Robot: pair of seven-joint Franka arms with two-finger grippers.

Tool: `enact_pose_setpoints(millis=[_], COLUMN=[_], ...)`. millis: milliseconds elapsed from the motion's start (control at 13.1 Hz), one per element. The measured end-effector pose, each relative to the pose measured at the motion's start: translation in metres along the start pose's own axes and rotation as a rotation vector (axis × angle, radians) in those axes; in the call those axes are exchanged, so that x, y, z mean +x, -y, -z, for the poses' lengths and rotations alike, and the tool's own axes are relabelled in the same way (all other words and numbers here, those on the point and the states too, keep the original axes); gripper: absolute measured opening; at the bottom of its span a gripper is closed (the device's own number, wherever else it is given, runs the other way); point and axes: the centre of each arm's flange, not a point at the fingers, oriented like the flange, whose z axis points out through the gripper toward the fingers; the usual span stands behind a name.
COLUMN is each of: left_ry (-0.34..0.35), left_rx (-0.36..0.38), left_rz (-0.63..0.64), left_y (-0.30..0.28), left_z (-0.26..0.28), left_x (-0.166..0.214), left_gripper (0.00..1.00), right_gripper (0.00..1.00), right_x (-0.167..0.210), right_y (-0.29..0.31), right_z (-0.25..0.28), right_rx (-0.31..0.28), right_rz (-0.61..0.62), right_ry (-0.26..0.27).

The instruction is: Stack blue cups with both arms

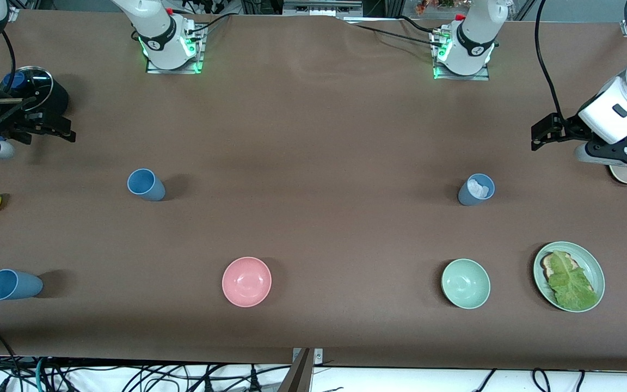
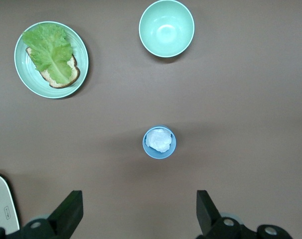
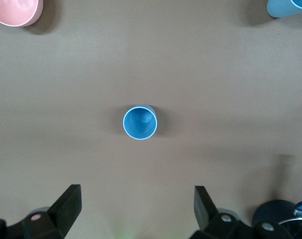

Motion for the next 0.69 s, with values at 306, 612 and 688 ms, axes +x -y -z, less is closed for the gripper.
enact_pose_setpoints(millis=[306, 612, 688], left_ry=[0.000, 0.000, 0.000], left_rx=[0.000, 0.000, 0.000], left_rz=[0.000, 0.002, 0.003], left_y=[0.0002, 0.0013, 0.0018], left_z=[0.0000, 0.0000, -0.0001], left_x=[0.0000, -0.0001, -0.0001], left_gripper=[1.00, 1.00, 1.00], right_gripper=[1.00, 1.00, 1.00], right_x=[0.0000, 0.0000, 0.0000], right_y=[-0.0002, -0.0002, -0.0002], right_z=[0.0000, 0.0000, -0.0001], right_rx=[0.000, 0.000, 0.000], right_rz=[0.000, 0.000, 0.000], right_ry=[0.000, 0.000, 0.000])
